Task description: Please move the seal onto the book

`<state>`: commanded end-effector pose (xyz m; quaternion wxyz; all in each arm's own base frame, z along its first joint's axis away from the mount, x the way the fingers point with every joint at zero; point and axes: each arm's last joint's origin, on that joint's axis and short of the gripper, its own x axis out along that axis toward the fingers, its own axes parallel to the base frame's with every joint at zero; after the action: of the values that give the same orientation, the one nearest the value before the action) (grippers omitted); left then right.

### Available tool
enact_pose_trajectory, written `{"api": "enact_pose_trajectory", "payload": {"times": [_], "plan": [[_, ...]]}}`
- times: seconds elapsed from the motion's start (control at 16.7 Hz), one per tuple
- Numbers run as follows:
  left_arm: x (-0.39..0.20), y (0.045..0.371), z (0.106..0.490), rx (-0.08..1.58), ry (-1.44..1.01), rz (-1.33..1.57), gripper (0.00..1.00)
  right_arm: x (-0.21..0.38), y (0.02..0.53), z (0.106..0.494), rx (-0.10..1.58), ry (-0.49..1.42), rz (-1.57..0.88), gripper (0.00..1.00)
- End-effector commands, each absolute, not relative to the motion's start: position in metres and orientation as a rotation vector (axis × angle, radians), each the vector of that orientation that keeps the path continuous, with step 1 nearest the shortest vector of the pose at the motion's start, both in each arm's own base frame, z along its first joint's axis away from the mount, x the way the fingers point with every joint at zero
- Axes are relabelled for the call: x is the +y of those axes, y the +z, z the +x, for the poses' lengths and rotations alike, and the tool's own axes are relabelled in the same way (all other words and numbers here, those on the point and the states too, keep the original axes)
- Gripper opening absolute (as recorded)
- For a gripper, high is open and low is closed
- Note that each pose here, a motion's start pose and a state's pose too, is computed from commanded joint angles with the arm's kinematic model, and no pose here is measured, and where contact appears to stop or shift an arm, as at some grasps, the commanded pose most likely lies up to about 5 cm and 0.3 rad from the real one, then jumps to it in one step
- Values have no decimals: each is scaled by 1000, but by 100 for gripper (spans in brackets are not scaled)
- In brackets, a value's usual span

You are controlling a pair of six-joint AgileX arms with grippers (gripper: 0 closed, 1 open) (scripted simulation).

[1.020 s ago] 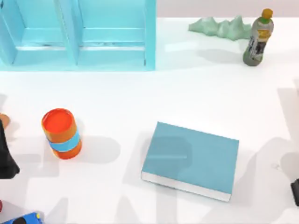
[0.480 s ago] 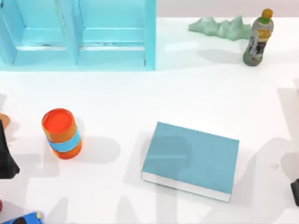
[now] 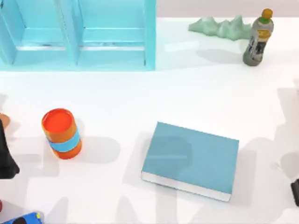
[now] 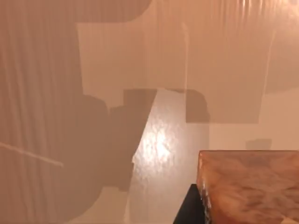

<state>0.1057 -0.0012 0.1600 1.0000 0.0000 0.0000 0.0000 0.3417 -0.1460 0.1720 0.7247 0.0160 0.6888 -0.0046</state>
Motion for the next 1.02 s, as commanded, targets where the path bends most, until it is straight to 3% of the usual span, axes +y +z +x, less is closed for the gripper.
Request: {"api": "enact_pose_trajectory", "payload": {"times": [0.6, 1.02], "plan": [[-1, 160, 106, 0, 0, 0, 100, -24, 274, 340, 1580, -4, 68, 0], [-1, 160, 106, 0, 0, 0, 100, 3, 283, 338, 1565, -10, 7, 0]]}}
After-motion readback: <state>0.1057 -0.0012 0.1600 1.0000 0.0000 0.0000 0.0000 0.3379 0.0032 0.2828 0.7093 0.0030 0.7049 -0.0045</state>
